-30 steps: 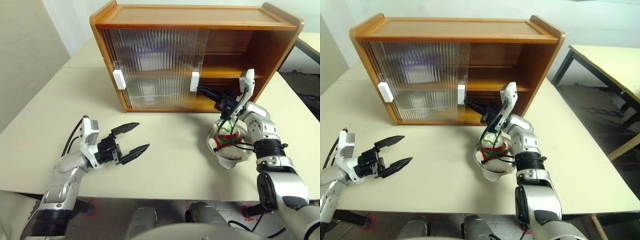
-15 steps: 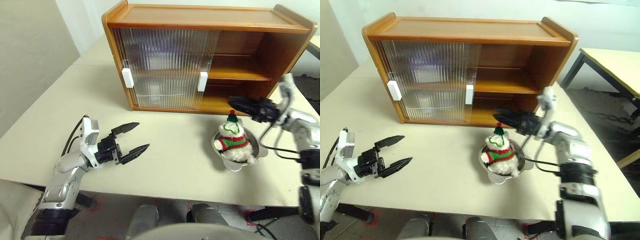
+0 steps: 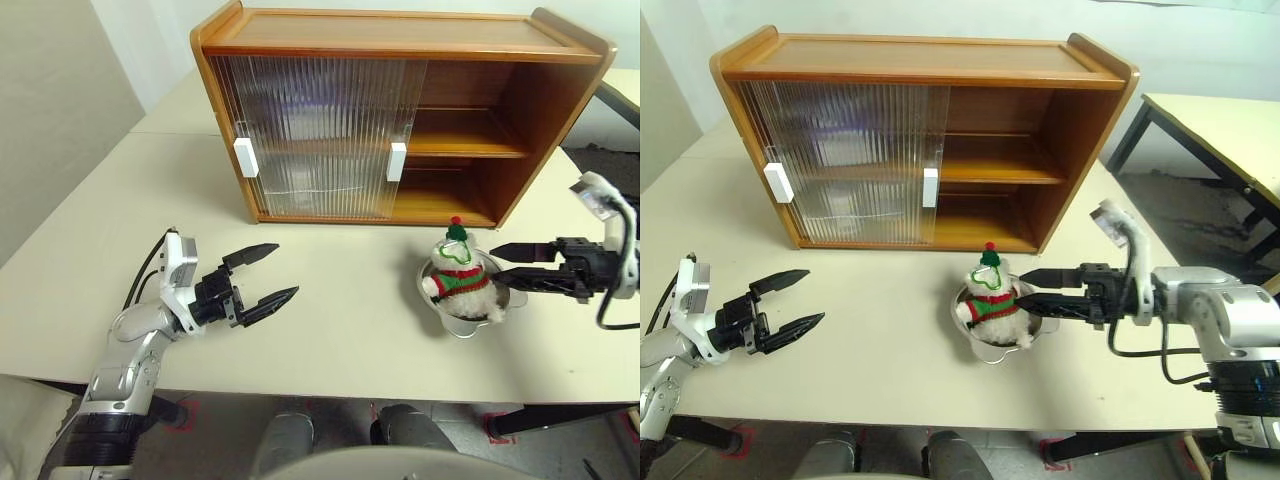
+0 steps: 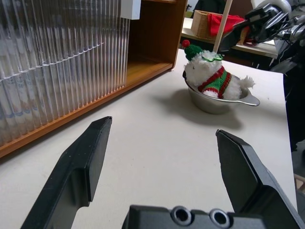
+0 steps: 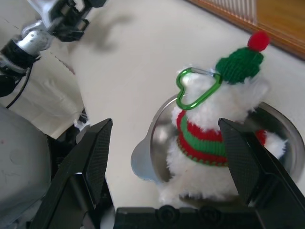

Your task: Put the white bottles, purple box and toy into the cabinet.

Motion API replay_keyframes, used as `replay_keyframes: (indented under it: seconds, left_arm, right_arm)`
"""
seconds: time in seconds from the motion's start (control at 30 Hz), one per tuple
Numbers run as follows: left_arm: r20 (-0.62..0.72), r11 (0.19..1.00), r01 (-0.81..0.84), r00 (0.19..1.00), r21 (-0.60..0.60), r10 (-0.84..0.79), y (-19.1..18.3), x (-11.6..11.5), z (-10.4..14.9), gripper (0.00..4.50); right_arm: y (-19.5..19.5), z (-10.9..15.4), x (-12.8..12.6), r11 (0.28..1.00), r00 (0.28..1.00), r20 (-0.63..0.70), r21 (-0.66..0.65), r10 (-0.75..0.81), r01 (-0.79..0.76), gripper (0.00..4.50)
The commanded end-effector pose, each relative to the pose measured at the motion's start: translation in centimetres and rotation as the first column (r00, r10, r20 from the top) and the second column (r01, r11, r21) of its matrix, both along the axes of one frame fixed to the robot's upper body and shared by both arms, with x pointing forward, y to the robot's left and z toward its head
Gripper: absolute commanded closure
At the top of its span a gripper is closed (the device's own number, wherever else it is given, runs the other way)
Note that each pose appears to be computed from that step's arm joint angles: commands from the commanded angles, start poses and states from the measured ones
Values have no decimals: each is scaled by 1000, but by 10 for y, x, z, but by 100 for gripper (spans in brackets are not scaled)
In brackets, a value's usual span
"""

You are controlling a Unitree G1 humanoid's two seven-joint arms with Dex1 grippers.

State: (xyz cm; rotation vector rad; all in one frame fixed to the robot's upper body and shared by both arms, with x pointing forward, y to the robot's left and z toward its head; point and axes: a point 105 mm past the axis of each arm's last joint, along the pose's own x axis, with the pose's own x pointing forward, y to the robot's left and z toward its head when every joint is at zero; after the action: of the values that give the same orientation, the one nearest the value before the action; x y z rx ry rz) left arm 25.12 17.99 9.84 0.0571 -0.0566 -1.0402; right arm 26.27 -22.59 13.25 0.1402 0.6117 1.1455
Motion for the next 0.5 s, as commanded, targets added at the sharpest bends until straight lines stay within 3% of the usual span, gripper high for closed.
replay_keyframes:
  seconds: [0.03, 0.5]
  left_arm:
    - [-13, 1000, 6, 1000, 19, -6, 2, -1, -2, 0]
    - [-3, 998, 61, 998, 27, -61, -4, -5, -2, 0]
  right_arm:
    - [7, -11, 4, 997, 1000, -8, -66, -29, 28, 4]
    - [18, -27, 7, 987, 994, -70, -141, -84, 73, 4]
